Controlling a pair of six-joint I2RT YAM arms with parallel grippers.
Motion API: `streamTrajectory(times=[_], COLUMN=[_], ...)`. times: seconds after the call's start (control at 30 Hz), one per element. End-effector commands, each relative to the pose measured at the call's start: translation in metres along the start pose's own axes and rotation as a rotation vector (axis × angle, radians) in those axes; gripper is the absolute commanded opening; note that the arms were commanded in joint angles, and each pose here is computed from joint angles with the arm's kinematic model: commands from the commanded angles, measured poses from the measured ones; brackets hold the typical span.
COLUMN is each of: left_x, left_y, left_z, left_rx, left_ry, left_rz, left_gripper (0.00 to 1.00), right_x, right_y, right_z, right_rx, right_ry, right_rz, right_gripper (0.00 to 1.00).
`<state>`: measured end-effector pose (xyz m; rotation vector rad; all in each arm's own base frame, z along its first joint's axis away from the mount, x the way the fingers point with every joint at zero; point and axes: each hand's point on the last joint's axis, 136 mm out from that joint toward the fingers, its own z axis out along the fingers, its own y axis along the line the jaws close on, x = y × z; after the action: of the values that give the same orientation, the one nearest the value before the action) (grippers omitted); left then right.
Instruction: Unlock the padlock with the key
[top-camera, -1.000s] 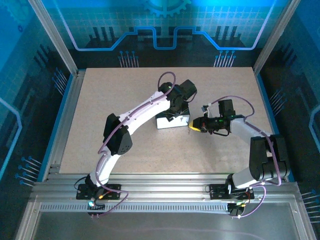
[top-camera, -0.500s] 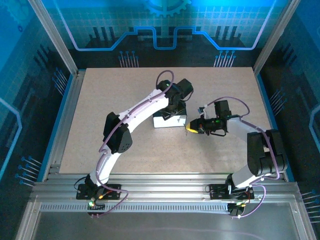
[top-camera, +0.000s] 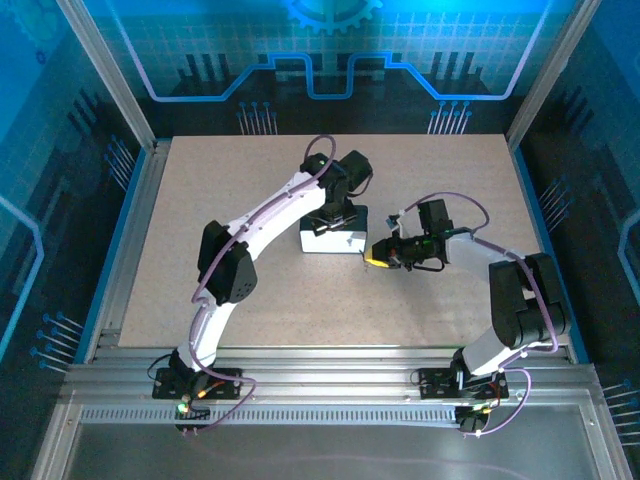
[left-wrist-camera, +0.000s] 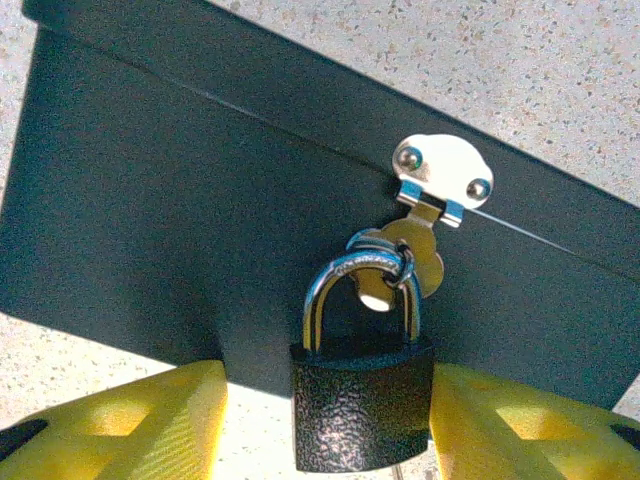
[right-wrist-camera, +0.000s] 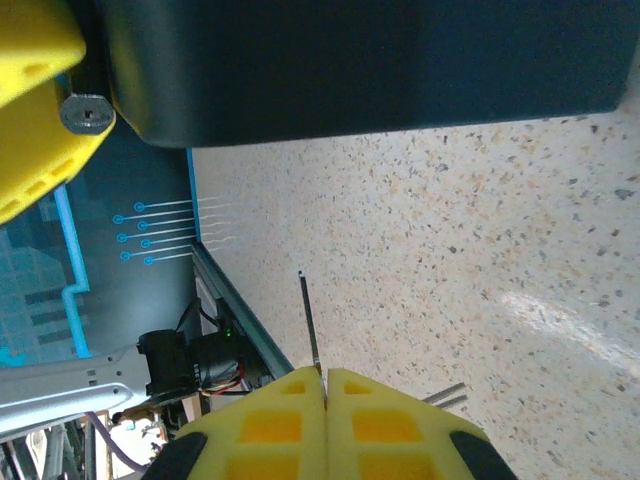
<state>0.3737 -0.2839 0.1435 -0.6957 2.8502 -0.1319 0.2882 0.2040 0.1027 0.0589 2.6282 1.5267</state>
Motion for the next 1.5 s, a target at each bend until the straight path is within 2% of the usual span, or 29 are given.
streamTrajectory(times=[0.0, 0.2, 0.5, 0.67, 0.83, 0.97, 1.27, 1.47], left_x=[-0.006, -0.004, -0.002, 0.0, 0.005, 0.004, 0.0, -0.003], left_y=[-0.007, -0.014, -0.014, -0.023, -0.029, -0.028, -0.028, -0.024], left_z=[-0.014, -0.004, 0.001, -0.003, -0.001, 0.004, 0.004, 0.005], left_rx=[0.061, 0.074, 0.071, 0.123, 0.172, 0.185, 0.22, 0.213], left_ry=[0.006, 0.034, 0.048, 0.061, 0.082, 0.098, 0.121, 0.124], left_rz=[0.031, 0.056, 0.06, 0.046, 0.024, 0.016, 0.006, 0.001], left_gripper=[0.56, 0.54, 0.41, 0.37, 0.35, 0.35, 0.35, 0.35], right_x=[-0.003, 0.004, 0.011, 0.003, -0.016, -0.033, -0.052, -0.051], right_y=[0.011, 0.016, 0.041, 0.061, 0.076, 0.073, 0.065, 0.064], right_z=[0.006, 0.012, 0.004, 0.003, 0.011, 0.017, 0.024, 0.018], right_rx=[-0.008, 0.0, -0.023, -0.077, -0.146, -0.17, -0.206, -0.201], right_ry=[0.005, 0.024, 0.006, -0.048, -0.115, -0.12, -0.141, -0.159], right_rz=[-0.026, -0.034, -0.066, -0.021, 0.078, 0.141, 0.179, 0.177], right_gripper=[0.0, 0.0, 0.0, 0.0, 0.0, 0.0, 0.0, 0.0])
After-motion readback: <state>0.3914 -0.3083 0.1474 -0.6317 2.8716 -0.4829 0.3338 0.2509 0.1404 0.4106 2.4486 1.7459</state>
